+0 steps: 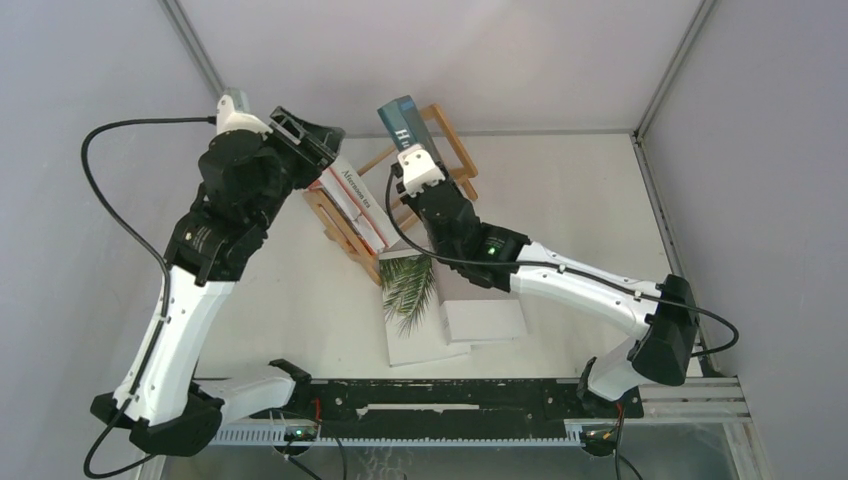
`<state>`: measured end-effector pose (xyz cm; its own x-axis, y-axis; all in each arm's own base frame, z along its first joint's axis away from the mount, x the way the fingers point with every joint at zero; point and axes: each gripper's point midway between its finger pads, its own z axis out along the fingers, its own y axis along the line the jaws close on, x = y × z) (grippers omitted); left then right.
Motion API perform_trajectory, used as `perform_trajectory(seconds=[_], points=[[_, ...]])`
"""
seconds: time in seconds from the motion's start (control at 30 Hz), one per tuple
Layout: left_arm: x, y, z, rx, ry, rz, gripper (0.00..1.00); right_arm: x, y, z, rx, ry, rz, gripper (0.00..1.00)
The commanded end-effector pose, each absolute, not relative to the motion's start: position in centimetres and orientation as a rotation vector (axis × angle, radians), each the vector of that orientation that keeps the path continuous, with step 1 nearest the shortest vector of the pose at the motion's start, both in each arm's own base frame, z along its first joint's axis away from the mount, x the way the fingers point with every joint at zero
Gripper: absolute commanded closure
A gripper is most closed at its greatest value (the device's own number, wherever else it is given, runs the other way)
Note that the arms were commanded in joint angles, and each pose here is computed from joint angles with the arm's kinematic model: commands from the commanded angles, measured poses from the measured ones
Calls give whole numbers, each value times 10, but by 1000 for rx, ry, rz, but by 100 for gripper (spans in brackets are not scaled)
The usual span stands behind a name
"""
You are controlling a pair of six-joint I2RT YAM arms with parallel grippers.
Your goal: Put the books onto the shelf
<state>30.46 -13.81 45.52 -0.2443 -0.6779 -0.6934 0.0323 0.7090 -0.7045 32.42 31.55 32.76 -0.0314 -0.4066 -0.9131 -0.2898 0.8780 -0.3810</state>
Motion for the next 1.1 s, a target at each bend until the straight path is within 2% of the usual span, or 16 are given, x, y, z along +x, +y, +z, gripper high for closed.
perform_trajectory(seconds=[0.0,0.47,1.07], points=[[294,-120,467,-538,1641,-696,36,342,330,361,-457,1556,81,77],[271,-93,451,-516,1620,-601,36,393,366,357,-489,1546,336,77],[262,-86,442,-501,1562,-608,36,424,406,335,-517,1530,515,78]])
